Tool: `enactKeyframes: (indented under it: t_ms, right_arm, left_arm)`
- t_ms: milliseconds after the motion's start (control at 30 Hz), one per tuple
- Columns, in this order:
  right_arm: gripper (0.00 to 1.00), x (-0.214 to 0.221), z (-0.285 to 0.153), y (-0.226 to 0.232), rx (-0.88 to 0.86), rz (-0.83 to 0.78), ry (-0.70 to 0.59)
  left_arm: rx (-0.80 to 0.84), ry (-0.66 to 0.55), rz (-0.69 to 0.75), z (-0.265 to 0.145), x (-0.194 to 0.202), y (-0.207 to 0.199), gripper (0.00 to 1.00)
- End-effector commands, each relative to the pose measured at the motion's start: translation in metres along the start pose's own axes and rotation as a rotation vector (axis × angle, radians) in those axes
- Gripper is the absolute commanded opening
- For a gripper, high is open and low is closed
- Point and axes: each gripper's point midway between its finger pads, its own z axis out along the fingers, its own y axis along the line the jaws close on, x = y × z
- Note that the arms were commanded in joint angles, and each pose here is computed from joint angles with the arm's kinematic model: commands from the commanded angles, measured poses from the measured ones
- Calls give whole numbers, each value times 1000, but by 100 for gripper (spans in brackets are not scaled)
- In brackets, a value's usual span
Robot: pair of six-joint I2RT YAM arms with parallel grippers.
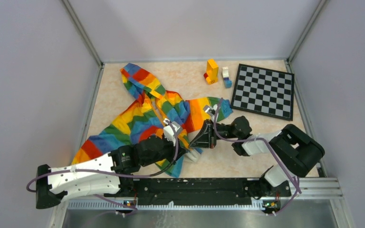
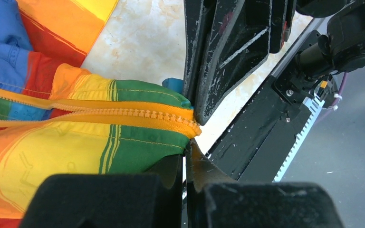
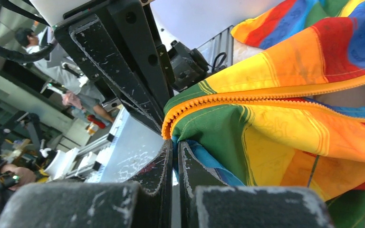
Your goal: Zip up the jacket
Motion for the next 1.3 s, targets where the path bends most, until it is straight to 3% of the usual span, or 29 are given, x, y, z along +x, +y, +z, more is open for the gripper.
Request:
enactKeyframes:
  t_ms: [0,167,267,433,700,900,1267]
  right_arm:
    - [0,-15,5,41,-173,-132,-42]
    - [0,-17,9,37,-149,-140,-51]
    - [0,-19,11,31,-105,-149,-54]
    - [0,-25,12,37,-126,-177,-58]
    - [0,-20,8,43,-139,-178,-53]
    - [0,-20,9,37,-112,-141,-53]
    - [0,9,-12,-27,319,174,-99]
  left_arm:
    - [-39,-11,-65,2,5,7,0]
    - [42,-82,-104,4,-4,-6,0]
    - [194,-124,-93,4,-8,-30,0]
    - [289,-64,-82,6,5,-46,0]
    - [125,-127,-154,-2,-3,-16,0]
    - [152,-156,-206,-3,-15,-24,0]
    - [117,31,-334,23,28,-25,0]
